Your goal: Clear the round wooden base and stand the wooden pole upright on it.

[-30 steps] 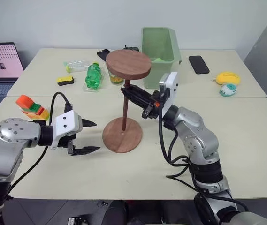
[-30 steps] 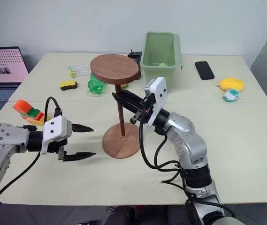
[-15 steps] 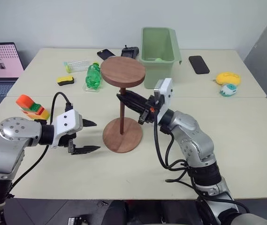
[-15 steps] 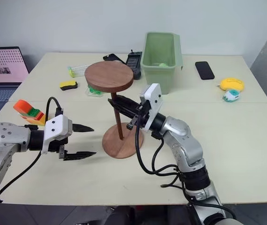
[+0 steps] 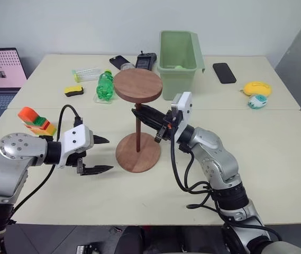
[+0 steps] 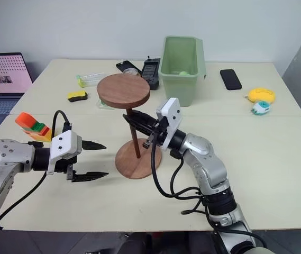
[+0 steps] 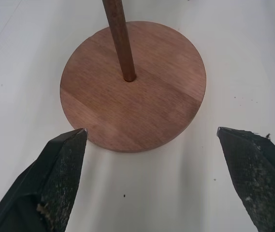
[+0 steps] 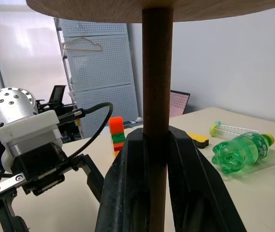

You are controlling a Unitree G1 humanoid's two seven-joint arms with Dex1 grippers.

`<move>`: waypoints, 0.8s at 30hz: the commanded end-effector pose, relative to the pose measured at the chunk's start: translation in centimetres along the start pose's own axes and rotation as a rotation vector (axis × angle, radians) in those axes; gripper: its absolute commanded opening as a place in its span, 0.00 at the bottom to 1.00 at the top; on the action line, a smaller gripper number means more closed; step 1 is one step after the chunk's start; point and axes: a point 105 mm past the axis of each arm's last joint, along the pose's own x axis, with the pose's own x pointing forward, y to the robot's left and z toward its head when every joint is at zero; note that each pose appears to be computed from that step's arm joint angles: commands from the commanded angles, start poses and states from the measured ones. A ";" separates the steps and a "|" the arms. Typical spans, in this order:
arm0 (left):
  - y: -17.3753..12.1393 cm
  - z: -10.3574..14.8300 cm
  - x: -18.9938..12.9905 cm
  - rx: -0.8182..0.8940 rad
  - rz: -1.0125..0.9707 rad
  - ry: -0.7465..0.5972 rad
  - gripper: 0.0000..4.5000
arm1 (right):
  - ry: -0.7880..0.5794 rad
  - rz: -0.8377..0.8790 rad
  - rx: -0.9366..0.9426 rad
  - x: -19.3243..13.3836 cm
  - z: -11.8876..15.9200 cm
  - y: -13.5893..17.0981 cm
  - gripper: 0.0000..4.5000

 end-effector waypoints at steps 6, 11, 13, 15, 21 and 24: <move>0.4 1.0 -0.1 0.040 0.000 -0.026 1.00 | 0.000 0.024 -0.029 0.1 0.0 0.4 0.04; 0.4 0.9 -0.1 0.040 0.001 -0.027 1.00 | 0.023 0.047 -0.017 -0.3 -0.7 1.0 0.04; 0.4 0.9 -0.1 0.041 0.001 -0.027 1.00 | 0.030 0.051 -0.015 -0.4 -0.9 1.1 0.04; 0.4 0.9 -0.1 0.043 0.001 -0.026 1.00 | 0.033 0.055 -0.015 -0.5 -0.9 1.2 0.04; 0.4 0.9 -0.1 0.045 0.000 -0.026 1.00 | 0.044 0.056 -0.021 -0.6 -1.1 1.3 0.04; 0.4 0.9 -0.1 0.046 0.000 -0.026 1.00 | 0.059 0.041 -0.030 -0.7 -1.4 0.9 0.04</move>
